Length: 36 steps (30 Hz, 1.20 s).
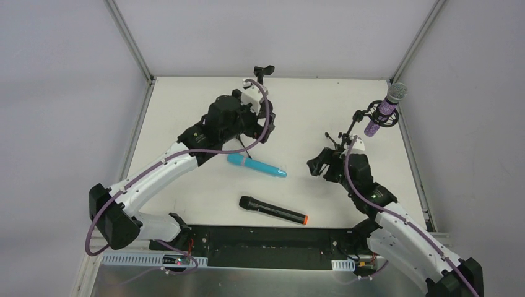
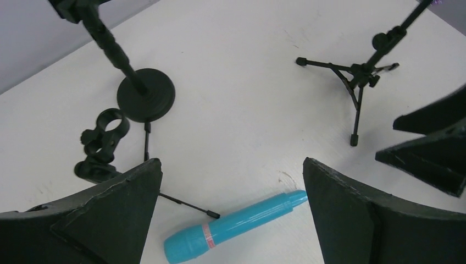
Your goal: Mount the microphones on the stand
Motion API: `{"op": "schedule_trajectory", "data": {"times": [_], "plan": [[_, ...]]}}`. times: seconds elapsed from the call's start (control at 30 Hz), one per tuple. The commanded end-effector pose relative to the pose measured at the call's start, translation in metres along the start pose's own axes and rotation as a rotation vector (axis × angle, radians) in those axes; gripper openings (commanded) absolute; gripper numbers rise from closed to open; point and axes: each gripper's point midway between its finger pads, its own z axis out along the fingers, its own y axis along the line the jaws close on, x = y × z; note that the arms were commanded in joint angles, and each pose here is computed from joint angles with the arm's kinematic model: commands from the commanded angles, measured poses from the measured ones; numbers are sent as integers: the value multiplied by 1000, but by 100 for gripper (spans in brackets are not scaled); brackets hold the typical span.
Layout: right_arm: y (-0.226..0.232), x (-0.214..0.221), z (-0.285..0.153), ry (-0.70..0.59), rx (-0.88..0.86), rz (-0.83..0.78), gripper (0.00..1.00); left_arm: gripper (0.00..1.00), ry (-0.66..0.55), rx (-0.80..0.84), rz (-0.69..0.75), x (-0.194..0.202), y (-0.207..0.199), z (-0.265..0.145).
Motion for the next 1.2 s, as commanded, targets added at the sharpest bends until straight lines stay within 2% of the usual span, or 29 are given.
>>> {"op": "schedule_trajectory", "data": {"times": [0.0,0.33,0.53,0.93,1.17], "plan": [[30,-14,1,-32,-58,12,99,99,-76,-44,-111,-31,30,-14],[58,7,14,11,-93,-37,99,99,-62,-245,-304,-16,114,-9],[66,21,22,40,-100,-46,99,96,-36,-324,-339,0,149,-3],[69,41,32,85,-96,-41,99,87,86,-295,-367,40,159,43],[65,44,33,83,-85,-41,99,72,138,-254,-377,58,154,60]]}}
